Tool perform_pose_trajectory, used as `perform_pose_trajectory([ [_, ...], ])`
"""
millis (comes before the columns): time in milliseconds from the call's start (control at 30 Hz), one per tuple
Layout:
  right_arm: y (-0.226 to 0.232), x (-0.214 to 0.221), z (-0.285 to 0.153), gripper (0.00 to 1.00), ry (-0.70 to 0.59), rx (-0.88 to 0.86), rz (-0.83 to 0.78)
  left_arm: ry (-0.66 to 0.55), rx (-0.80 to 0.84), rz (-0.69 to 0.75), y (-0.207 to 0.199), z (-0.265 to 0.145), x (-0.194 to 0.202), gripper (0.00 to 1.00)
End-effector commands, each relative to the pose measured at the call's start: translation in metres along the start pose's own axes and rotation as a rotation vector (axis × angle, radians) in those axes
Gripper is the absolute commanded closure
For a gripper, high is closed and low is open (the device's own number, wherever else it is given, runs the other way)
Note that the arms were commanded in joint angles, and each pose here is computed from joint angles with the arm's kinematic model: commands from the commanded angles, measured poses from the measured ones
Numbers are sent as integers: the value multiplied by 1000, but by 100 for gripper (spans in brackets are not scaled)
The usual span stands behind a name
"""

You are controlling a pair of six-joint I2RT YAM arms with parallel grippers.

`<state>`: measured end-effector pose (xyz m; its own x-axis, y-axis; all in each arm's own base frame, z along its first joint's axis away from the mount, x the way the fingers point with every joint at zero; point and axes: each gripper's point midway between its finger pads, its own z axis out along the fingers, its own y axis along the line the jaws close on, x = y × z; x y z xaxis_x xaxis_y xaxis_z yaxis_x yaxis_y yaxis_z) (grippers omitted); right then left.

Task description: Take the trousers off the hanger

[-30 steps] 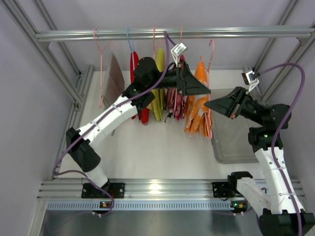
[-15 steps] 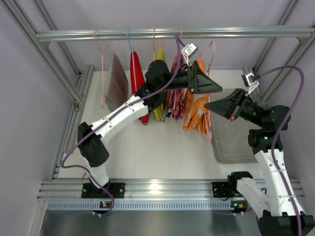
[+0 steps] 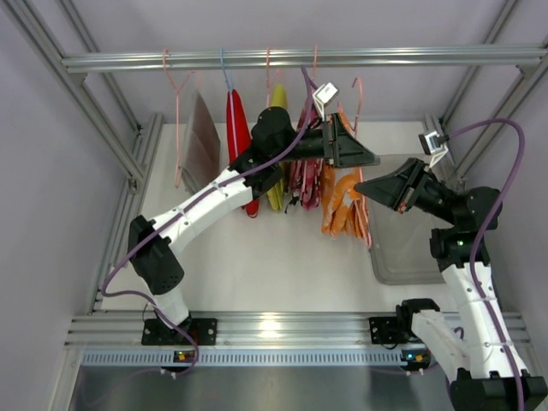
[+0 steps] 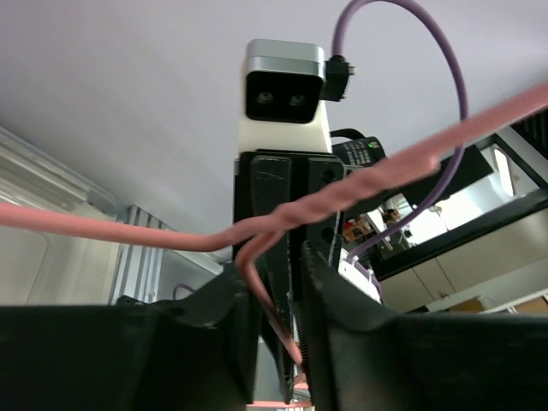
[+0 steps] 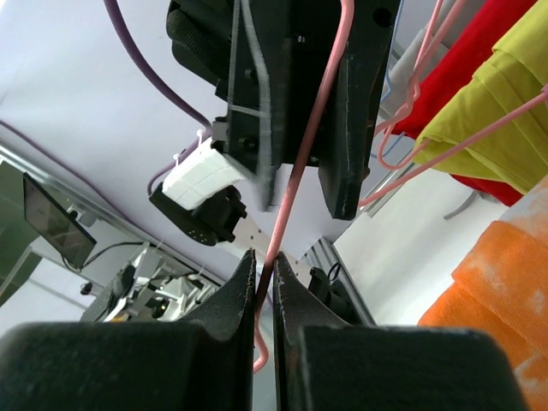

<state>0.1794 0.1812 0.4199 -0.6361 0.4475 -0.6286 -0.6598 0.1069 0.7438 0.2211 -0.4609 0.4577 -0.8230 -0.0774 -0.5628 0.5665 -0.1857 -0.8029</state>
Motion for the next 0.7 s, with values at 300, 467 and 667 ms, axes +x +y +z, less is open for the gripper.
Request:
perform_pose_trajectory([
  [300,-14,-12,-1,37,-40,103,-235,-68,136,189,-86,-21,-31,100],
  [467,-28,-14,-20,30,-65,276,-454,-97,163,212,-100,-25,-47,100],
  [667,-57,-14,-63,30,-194,512,-697,-97,181,190,-102,-24,-48,100],
])
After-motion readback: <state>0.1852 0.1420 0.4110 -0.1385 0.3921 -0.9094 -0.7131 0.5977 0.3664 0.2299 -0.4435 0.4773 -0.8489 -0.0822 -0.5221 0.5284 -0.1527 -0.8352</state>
